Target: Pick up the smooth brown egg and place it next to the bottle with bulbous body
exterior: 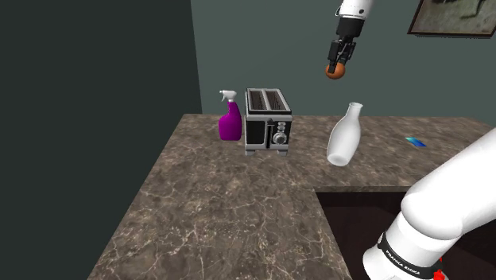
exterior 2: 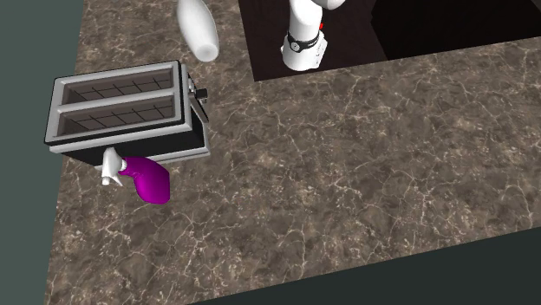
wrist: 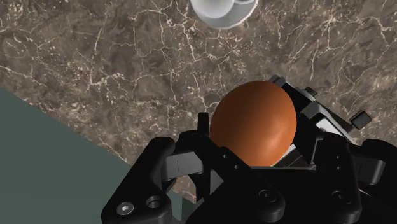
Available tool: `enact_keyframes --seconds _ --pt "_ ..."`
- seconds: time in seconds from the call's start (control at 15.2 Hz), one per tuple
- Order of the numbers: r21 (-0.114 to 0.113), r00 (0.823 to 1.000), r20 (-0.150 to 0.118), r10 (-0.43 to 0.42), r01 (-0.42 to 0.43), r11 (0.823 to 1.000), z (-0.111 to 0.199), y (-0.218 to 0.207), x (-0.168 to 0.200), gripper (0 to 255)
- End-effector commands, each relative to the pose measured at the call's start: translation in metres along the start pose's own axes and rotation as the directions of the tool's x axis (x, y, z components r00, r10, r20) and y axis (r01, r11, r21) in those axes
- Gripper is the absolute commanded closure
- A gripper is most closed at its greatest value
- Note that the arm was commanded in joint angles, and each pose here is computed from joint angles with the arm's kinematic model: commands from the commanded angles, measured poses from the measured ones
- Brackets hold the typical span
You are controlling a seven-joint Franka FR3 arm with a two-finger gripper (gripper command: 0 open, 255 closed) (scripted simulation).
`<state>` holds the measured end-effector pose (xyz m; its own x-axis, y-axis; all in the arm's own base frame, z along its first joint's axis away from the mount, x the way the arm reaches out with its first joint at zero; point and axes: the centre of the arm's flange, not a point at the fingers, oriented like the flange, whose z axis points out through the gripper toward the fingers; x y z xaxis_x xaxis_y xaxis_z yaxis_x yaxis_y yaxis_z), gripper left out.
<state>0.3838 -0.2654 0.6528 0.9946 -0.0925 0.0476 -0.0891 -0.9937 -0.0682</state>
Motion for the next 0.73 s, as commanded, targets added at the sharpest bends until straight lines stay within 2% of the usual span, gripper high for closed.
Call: enact_keyframes --seconds 0.0,0.4,0.66 --pt "0.000 1.000 0.000 -0.002 0.002 1.000 -0.002 0.023 -0.011 255" --pt "0.000 1.000 0.000 -0.002 0.002 1.000 -0.009 0.095 -0.039 255" --pt "0.000 1.000 0.000 -0.002 0.002 1.000 0.012 0.097 -0.040 255"
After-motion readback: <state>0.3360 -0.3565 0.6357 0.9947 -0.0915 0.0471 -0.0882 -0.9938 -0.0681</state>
